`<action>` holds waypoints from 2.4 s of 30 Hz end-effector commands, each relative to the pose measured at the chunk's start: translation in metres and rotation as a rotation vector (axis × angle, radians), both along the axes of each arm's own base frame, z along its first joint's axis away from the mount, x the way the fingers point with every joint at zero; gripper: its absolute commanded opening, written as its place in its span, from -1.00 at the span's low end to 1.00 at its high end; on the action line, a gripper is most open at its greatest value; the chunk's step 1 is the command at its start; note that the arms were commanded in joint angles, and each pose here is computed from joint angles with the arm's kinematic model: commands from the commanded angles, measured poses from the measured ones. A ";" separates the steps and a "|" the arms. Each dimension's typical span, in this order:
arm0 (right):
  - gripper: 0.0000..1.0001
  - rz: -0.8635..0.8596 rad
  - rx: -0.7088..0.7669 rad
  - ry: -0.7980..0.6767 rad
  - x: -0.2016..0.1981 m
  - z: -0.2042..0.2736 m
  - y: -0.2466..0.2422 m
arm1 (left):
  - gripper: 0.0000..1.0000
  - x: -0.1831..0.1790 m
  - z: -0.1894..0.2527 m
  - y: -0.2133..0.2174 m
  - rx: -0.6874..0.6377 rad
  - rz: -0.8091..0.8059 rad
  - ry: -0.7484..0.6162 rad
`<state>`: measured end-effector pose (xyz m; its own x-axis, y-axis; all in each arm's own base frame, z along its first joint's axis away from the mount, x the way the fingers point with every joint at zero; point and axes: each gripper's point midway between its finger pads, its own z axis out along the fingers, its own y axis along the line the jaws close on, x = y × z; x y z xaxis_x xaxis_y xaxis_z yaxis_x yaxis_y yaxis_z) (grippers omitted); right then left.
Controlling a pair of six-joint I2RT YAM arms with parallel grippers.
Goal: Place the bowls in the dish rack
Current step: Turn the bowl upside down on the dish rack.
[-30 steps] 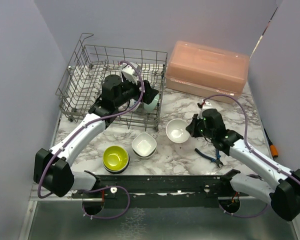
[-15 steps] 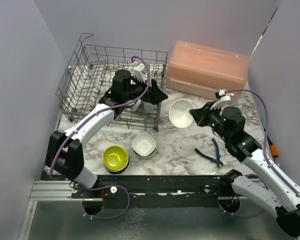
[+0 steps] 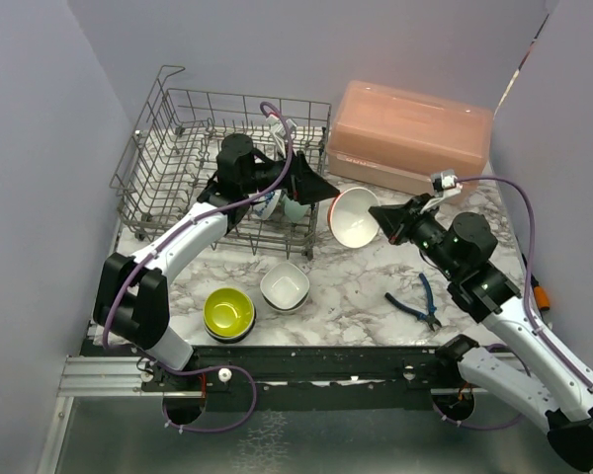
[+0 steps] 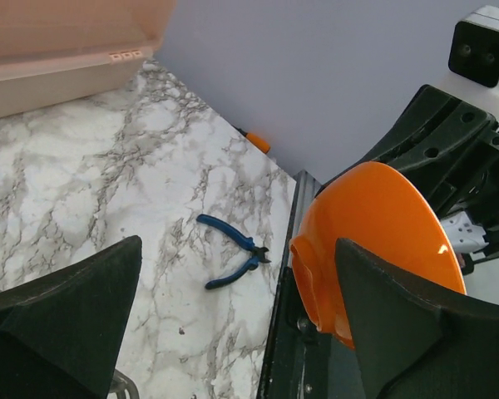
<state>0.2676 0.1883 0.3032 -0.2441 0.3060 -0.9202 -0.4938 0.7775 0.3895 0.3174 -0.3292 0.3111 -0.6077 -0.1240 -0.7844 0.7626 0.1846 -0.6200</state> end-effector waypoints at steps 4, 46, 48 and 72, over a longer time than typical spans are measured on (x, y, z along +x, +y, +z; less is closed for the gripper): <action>-1.00 0.051 0.048 -0.161 -0.011 0.033 0.003 | 0.98 -0.025 0.034 0.003 -0.067 -0.089 -0.078; -1.00 -0.065 0.030 -0.251 0.011 0.051 -0.009 | 0.98 -0.028 -0.003 -0.018 0.026 -0.103 0.040; -0.99 -0.059 0.033 -0.255 0.012 0.052 -0.007 | 0.97 -0.033 -0.006 -0.022 0.028 -0.140 0.061; -0.96 -0.014 0.038 -0.194 0.022 0.045 0.009 | -0.84 -0.039 0.006 -0.021 0.018 -0.172 0.012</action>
<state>0.2956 0.1892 0.3083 -0.1133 0.2656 -0.9574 -0.4933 0.8214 0.2863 0.2688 -0.3563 0.3031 -0.6717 0.0364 -0.7399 0.7408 0.0409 -0.6705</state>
